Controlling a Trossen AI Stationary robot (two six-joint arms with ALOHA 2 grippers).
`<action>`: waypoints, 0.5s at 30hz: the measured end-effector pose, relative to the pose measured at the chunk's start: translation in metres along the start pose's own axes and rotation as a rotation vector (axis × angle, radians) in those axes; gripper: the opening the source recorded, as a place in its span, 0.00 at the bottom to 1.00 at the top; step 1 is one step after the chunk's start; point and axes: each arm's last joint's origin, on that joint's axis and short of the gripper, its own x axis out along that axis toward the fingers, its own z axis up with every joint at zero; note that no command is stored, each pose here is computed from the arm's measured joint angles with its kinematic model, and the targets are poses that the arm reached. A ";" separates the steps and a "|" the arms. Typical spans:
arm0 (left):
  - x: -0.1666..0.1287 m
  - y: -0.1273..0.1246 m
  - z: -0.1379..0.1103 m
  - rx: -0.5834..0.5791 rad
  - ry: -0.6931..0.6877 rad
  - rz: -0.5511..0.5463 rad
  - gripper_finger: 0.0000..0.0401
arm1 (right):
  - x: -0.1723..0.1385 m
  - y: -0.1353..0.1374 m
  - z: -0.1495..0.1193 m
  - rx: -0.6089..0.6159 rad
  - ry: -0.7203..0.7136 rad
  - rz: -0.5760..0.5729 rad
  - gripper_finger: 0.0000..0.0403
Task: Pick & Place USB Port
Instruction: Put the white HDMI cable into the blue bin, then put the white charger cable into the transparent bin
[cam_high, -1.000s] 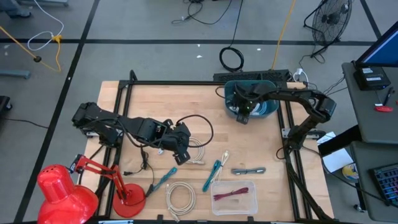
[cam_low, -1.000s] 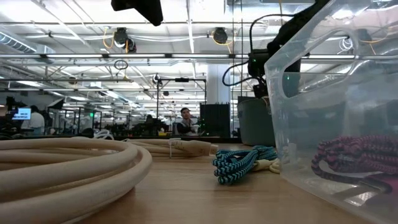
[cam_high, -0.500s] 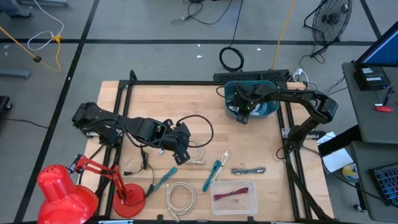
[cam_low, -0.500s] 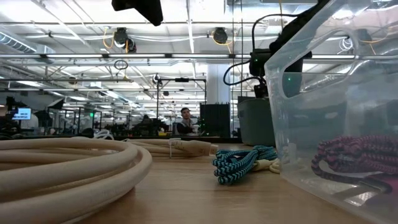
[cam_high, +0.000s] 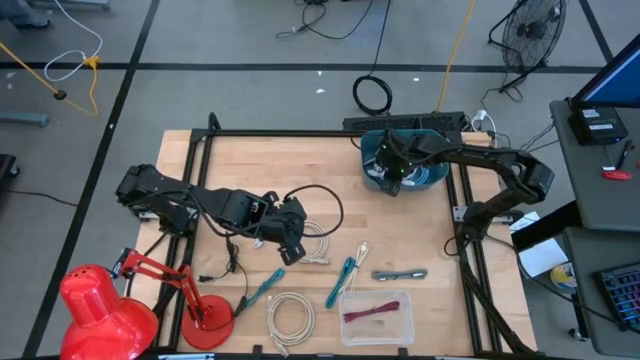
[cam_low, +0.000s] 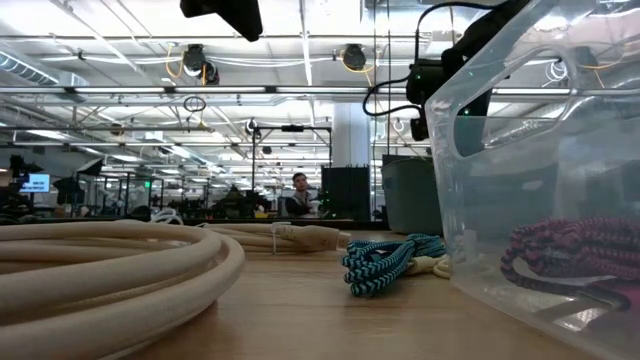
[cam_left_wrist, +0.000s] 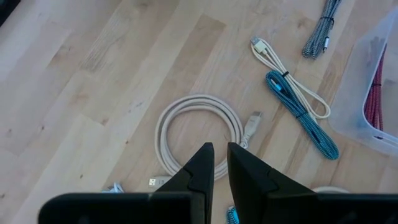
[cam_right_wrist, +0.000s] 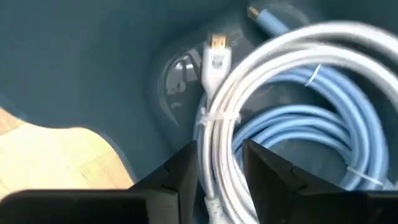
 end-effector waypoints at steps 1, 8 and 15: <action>0.000 0.000 0.000 0.000 0.000 0.000 0.12 | 0.000 0.000 0.000 0.006 0.006 0.000 0.31; 0.000 0.000 0.000 0.010 -0.001 0.000 0.12 | 0.000 0.000 0.000 0.021 0.003 -0.005 0.36; 0.000 0.000 0.001 0.021 -0.002 0.000 0.12 | -0.027 -0.002 0.014 0.050 -0.093 -0.015 0.37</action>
